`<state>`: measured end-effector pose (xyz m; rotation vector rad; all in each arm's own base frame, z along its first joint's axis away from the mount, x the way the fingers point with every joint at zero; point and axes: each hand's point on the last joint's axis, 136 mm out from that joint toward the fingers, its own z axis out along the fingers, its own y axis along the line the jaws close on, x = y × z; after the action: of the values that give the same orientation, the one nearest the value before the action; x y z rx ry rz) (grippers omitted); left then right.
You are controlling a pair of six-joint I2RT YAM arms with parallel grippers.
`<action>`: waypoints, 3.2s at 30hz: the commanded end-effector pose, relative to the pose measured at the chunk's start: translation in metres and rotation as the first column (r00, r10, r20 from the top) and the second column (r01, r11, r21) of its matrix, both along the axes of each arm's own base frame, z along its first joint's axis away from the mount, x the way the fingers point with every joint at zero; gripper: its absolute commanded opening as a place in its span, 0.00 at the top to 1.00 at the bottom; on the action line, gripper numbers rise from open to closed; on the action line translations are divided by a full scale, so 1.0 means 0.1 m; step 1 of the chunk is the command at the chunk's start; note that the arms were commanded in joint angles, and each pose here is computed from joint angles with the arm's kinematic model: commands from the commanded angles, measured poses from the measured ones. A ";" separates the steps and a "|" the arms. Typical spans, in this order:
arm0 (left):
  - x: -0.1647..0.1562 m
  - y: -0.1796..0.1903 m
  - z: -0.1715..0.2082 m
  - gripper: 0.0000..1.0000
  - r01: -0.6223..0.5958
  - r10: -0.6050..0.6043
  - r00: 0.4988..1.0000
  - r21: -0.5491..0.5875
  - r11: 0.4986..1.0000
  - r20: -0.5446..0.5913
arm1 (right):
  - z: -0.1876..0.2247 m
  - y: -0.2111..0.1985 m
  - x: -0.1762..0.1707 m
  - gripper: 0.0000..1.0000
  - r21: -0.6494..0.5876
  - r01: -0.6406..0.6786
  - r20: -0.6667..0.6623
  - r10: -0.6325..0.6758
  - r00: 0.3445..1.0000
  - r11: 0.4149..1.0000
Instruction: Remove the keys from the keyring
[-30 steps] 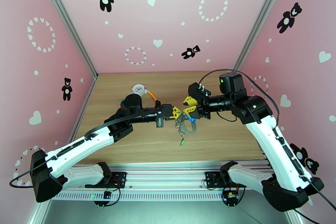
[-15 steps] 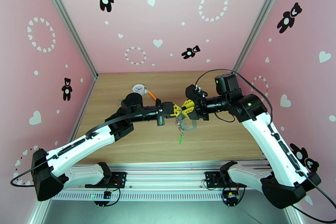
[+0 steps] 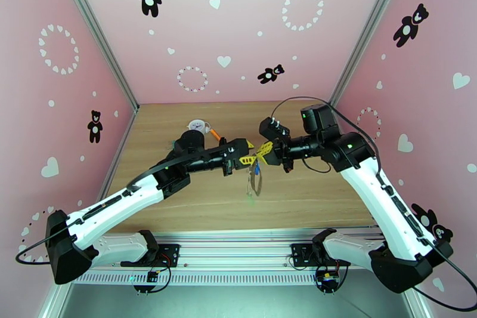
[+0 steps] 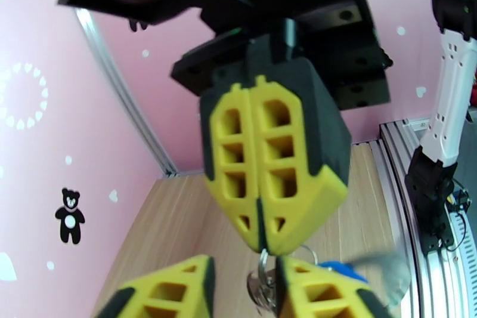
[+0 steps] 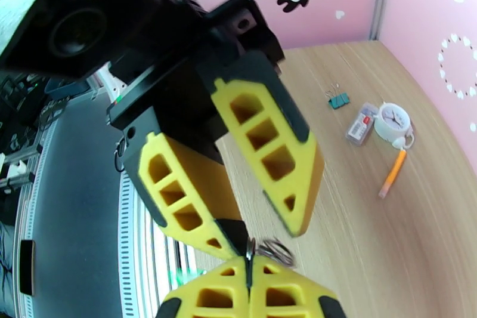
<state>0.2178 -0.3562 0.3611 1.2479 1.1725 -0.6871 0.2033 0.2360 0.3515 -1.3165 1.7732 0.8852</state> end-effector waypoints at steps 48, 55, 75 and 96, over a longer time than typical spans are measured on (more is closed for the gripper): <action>0.25 0.38 0.13 0.44 -0.204 0.110 0.913 -0.205 0.957 -0.393 | 0.52 -0.05 0.56 1.00 0.295 0.382 -0.211 -0.330 0.920 0.876; 0.29 0.32 -0.01 0.44 -0.192 0.130 0.919 -0.133 0.972 -0.373 | 0.61 0.03 0.46 1.00 0.334 0.295 -0.188 -0.244 0.951 0.895; 0.50 0.56 0.08 0.30 -0.174 0.130 0.962 -0.174 0.969 -0.239 | 0.62 0.15 0.29 1.00 0.390 -0.020 -0.021 0.030 0.999 0.921; 0.18 0.15 0.27 0.52 0.212 -0.246 0.959 -0.220 0.952 -0.142 | 0.58 0.22 0.11 1.00 0.407 -0.208 0.021 0.219 0.976 0.889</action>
<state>0.2430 -0.3377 0.3759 1.1502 1.1407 -1.0423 0.2193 0.2586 0.4060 -1.2014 1.4234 1.3171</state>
